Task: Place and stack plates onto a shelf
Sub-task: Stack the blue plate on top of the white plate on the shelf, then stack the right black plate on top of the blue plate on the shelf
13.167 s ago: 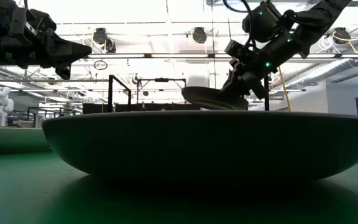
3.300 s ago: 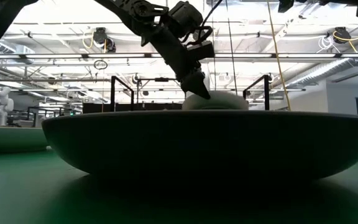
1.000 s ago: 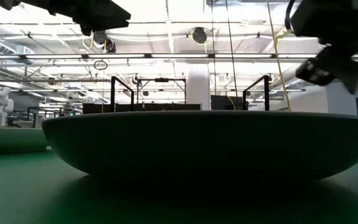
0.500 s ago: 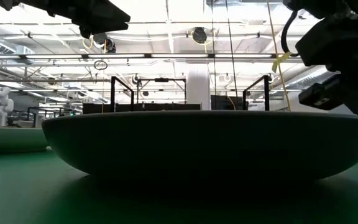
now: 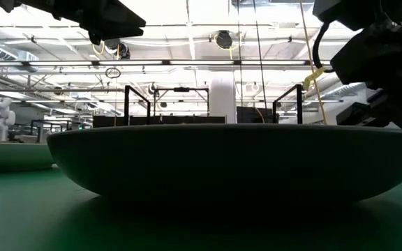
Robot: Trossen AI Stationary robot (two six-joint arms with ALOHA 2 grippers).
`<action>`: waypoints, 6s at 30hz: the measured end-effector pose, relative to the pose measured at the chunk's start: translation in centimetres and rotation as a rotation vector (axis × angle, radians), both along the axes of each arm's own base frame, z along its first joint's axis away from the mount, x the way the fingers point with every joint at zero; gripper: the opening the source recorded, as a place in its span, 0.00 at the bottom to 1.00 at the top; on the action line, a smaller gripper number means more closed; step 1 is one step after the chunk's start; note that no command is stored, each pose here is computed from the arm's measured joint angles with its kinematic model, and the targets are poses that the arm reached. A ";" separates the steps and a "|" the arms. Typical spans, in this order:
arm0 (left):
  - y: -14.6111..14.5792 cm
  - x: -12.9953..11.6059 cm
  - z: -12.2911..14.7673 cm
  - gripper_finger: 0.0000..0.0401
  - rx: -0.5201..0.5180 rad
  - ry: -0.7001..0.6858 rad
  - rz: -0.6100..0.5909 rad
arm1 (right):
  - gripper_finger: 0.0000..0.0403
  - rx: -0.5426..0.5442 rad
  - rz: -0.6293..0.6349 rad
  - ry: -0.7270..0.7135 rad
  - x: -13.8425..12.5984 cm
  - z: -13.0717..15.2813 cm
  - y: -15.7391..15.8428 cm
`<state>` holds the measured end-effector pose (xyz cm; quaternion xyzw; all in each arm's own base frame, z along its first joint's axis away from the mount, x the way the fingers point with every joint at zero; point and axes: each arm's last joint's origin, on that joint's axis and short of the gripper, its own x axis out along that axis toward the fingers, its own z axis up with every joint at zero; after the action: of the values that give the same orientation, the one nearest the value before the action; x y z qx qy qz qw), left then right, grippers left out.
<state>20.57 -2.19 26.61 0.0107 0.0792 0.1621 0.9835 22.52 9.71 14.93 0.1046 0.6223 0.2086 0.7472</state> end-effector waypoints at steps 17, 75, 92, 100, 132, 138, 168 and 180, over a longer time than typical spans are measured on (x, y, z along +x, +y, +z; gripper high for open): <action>0.1 0.0 0.2 0.44 -0.015 -0.027 0.006 | 0.00 -0.097 -0.083 -0.270 1.5 10.0 -5.2; -1.6 2.7 -3.5 0.44 -0.069 0.150 -0.158 | 0.29 -0.457 -0.447 -0.936 0.0 19.1 -20.0; -3.8 5.2 -9.7 0.44 -0.617 0.392 -0.285 | 0.28 -0.472 -0.316 -1.269 -2.7 14.6 -10.2; -5.3 8.1 -10.8 0.44 -0.700 0.541 -0.341 | 0.28 -0.523 -0.304 -1.258 -2.8 14.1 -8.7; -6.3 12.1 -13.3 0.44 -0.818 0.822 -0.406 | 0.28 -0.523 -0.250 -1.253 -2.9 13.9 -8.1; -5.8 12.4 -13.2 0.44 -0.906 0.803 -0.389 | 0.28 -0.525 -0.248 -1.249 -2.9 13.8 -8.1; -6.3 13.0 -13.2 0.18 -0.909 0.714 -0.325 | 0.28 -0.537 -0.237 -1.251 -2.9 13.8 -8.1; -5.8 13.5 -12.8 0.01 -0.862 0.703 -0.355 | 0.28 -0.537 -0.237 -1.251 -2.9 13.8 -8.1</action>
<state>34.07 -7.98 13.79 -0.3244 0.4568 -0.0656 0.8257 19.64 1.63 28.73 -0.1569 0.0889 -0.0147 0.9835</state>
